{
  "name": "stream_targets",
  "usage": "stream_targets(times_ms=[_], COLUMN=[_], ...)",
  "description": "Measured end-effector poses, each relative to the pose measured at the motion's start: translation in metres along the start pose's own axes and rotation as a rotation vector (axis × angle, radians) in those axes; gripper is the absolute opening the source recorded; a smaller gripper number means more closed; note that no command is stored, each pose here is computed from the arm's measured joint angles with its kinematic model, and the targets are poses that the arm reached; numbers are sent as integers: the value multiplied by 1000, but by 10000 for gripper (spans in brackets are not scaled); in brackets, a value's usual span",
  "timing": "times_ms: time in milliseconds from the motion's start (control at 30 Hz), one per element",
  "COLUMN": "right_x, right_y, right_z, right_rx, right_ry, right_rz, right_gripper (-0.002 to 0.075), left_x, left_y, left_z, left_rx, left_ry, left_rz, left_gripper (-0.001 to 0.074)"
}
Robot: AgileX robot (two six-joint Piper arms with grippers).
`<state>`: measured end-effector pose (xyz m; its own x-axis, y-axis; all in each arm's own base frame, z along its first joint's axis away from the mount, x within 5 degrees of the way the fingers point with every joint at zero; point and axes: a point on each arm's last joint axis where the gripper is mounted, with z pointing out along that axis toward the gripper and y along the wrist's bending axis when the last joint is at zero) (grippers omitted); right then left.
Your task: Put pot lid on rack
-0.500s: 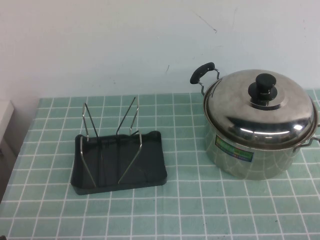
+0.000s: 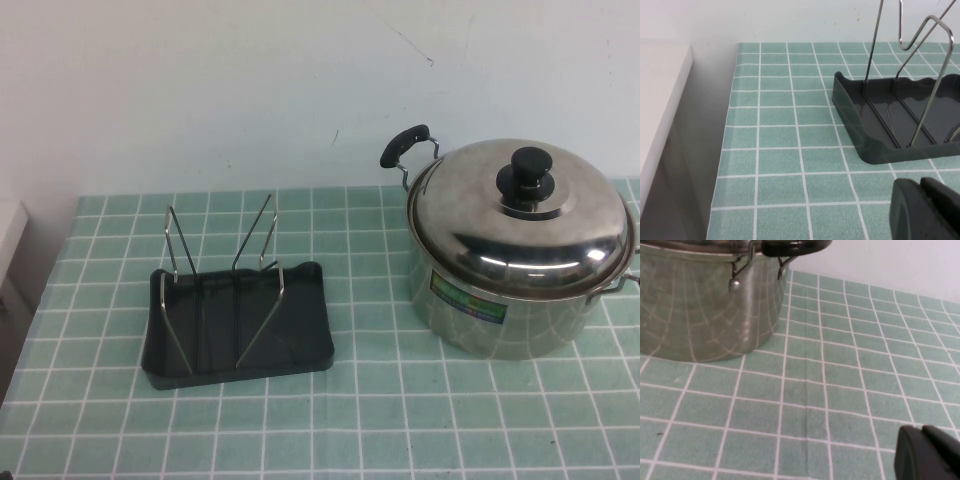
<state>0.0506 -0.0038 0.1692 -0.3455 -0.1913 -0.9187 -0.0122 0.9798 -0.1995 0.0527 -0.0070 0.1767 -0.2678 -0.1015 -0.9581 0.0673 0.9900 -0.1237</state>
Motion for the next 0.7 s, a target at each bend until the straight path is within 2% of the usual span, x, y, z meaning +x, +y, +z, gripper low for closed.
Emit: stream_targets(times_ms=[700], right_x=[-1], right_y=[2], right_z=[0], right_rx=[-23], right_ry=[-7], right_rz=[52], right_gripper=[-1], left_x=[0], left_y=[0], left_z=[0], left_rx=[0], left_ry=[0], left_rz=[0], left_gripper=[-3])
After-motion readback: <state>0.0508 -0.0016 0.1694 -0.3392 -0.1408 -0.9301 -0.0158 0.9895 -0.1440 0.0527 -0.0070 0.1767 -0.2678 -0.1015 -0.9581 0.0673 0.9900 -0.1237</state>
